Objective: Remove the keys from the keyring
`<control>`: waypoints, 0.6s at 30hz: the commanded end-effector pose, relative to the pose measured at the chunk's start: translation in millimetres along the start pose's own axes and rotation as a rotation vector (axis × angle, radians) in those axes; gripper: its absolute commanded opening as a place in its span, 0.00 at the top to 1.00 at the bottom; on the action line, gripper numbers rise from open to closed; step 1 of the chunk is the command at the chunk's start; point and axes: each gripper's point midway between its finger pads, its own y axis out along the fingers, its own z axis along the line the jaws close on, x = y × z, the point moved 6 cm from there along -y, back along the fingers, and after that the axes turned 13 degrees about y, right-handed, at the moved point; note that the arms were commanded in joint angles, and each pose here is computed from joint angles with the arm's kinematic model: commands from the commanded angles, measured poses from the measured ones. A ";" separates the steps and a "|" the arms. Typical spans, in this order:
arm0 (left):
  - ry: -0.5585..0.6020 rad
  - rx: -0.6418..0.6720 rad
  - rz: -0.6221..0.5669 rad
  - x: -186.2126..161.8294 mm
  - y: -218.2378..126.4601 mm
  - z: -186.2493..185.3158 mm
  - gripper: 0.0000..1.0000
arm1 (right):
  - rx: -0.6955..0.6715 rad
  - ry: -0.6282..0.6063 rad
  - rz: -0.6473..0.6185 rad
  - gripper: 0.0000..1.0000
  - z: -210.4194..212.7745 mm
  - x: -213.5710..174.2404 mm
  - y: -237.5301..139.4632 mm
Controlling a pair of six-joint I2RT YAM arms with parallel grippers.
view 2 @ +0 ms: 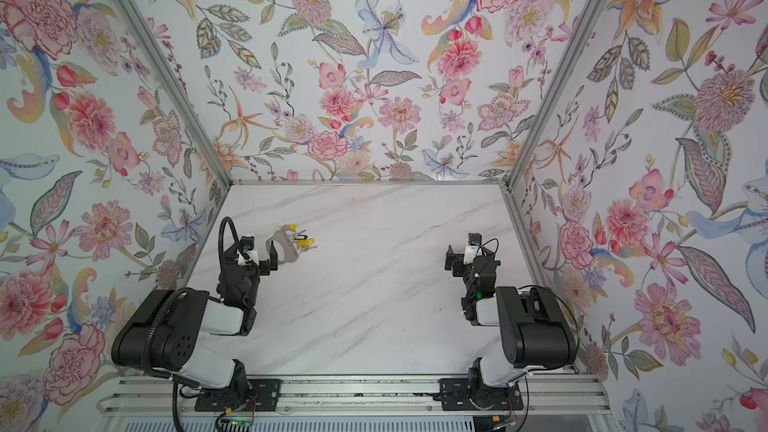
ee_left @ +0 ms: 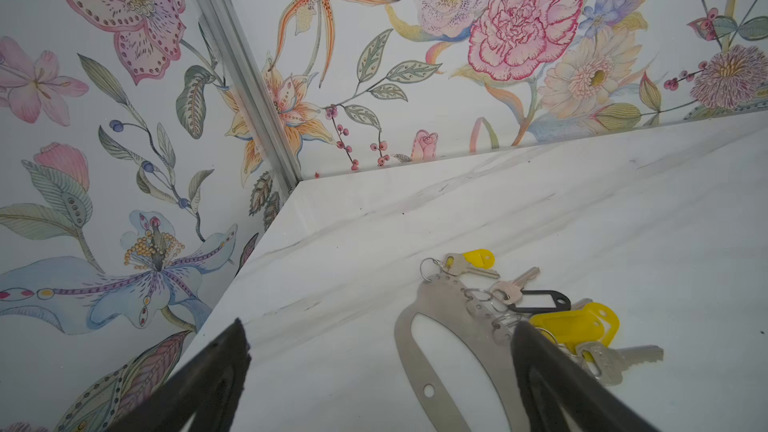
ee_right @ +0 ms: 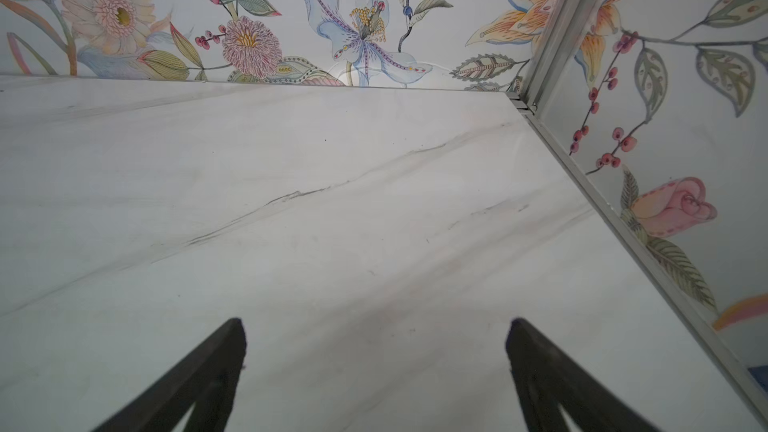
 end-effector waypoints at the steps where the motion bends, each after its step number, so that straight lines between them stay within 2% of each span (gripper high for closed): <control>1: -0.019 0.017 -0.026 4.3 -0.3 3.3 0.01 | -0.005 0.012 -0.032 0.01 0.1 6.6 -0.2; 18: -0.019 0.015 -0.024 4.0 0.1 3.2 0.01 | -0.005 0.015 -0.031 0.01 -0.2 6.3 -0.4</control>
